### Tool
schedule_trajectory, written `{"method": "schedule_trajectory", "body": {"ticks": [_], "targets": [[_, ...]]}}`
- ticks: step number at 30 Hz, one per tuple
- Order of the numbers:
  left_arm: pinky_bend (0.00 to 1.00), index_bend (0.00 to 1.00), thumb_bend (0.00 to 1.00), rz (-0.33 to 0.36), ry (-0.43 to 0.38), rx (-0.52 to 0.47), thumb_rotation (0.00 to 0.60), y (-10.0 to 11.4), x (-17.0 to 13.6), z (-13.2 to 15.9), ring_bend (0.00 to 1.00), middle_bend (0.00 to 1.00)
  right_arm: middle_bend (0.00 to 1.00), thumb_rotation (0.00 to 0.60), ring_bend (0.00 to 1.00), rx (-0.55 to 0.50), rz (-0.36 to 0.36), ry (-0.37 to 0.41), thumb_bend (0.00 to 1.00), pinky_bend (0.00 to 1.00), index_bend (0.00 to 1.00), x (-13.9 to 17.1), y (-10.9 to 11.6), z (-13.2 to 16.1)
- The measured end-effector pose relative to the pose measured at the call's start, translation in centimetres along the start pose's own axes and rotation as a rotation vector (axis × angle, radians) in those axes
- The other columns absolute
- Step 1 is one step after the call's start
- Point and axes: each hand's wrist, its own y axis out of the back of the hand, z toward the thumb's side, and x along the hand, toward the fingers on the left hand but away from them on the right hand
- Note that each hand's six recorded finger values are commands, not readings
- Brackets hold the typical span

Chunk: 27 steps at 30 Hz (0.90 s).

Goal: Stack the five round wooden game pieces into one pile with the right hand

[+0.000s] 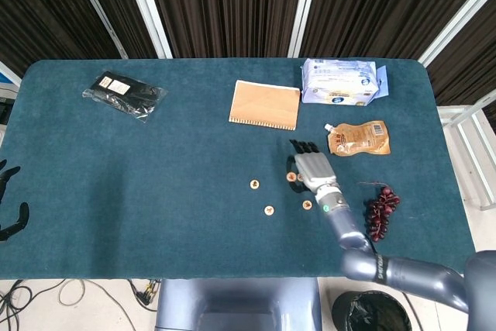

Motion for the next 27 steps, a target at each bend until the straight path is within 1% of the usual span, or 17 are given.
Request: {"method": "schedule_trajectory", "body": {"ticks": [7,15,19,27], "targets": [[0.00,0.14,0.48,0.002,0.002,-0.001,0.600,0.0,0.0,0.0,0.00,0.00,0.00,0.600,0.00,-0.018,0.012,-0.036,0.42,0.00,0.56,0.1,-1.0,-2.0],[0.00,0.14,0.48,-0.001,0.000,0.002,0.600,-0.1,0.0,0.1,0.00,0.00,0.00,0.600,0.00,-0.025,-0.020,-0.062,0.42,0.00,0.56,-0.6,-1.2,-3.3],[0.00,0.14,0.48,-0.002,0.001,0.002,0.600,-0.1,0.0,0.1,0.00,0.00,0.00,0.600,0.00,-0.013,-0.021,-0.079,0.42,0.00,0.56,-1.2,-1.5,-3.9],[0.00,0.14,0.48,-0.003,0.000,0.004,0.600,-0.1,0.0,0.1,0.00,0.00,0.00,0.600,0.00,-0.026,-0.027,-0.089,0.42,0.00,0.56,-2.1,-1.8,-3.9]]}}
